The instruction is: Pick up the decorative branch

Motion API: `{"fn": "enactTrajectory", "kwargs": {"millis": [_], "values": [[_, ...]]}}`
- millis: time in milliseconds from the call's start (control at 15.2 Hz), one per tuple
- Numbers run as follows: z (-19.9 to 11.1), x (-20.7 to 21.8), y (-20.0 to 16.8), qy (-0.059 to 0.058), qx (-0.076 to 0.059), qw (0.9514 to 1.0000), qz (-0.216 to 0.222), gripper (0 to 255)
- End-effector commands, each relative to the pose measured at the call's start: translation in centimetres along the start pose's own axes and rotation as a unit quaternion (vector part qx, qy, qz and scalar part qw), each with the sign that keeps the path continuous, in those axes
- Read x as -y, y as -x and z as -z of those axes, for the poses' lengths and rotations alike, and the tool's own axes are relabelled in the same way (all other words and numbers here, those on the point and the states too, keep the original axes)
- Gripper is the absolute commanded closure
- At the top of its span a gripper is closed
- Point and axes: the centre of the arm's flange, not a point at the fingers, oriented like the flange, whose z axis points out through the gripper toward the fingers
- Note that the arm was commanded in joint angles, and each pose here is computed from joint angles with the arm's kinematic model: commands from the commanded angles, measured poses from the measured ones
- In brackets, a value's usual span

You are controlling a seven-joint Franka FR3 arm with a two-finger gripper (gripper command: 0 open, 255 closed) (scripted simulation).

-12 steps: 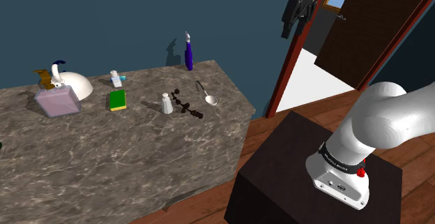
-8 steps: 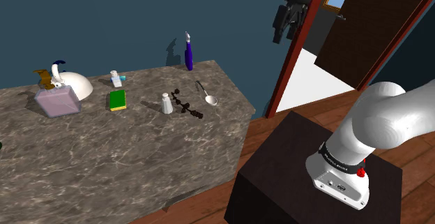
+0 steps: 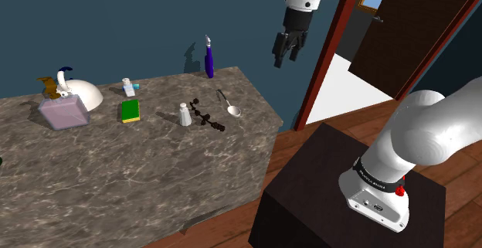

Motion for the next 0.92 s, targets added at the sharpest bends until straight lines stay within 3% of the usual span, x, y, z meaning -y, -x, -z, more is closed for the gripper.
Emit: {"fn": "enactTrajectory", "kwargs": {"millis": [0, 858], "values": [[-2.0, 0.9, -1.8, 0.003, -0.004, 1.0, 0.007, 0], [-14.4, 6.0, -12.1, 0.023, -0.024, 0.9983, 0.048, 0]]}}
